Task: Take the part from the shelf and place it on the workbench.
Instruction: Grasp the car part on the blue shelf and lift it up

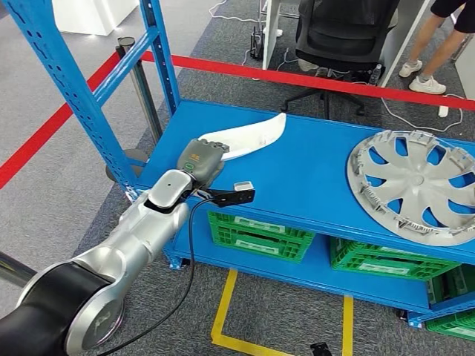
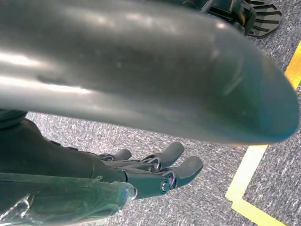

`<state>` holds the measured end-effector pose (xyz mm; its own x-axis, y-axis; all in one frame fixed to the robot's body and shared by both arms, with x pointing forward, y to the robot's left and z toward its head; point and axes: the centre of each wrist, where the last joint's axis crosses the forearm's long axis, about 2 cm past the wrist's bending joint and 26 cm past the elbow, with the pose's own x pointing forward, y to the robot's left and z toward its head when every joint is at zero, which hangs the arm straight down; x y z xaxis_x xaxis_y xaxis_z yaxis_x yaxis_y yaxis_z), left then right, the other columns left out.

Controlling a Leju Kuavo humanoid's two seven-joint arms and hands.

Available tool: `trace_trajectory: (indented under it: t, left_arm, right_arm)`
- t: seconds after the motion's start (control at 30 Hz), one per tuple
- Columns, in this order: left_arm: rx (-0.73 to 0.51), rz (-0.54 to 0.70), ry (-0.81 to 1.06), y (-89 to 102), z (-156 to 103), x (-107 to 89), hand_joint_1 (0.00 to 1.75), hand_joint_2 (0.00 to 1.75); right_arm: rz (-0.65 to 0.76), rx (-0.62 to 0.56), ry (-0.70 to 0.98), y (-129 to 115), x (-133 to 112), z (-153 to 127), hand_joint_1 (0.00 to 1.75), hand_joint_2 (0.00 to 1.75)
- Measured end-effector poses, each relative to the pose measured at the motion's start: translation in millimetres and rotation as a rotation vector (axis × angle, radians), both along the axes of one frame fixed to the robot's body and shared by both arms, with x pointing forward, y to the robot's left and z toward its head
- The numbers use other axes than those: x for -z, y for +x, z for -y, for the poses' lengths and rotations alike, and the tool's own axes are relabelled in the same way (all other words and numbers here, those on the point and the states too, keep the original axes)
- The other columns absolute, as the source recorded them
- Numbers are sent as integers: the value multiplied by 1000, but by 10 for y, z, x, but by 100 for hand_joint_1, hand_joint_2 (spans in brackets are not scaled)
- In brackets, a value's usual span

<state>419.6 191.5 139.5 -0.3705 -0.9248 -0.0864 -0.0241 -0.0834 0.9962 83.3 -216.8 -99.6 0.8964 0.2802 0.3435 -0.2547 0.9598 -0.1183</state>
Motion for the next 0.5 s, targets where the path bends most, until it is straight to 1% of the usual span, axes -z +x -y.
trace_trajectory:
  t: [0.27,0.5]
  left_arm:
    - [6,34,-61,-12,90,-44,175,175]
    - [67,94,-161,-114,253,-76,175,175]
  right_arm:
    - [0,5,0,-11,1,-9,0,0]
    - [-8,21,-1,-84,14,-6,0,0]
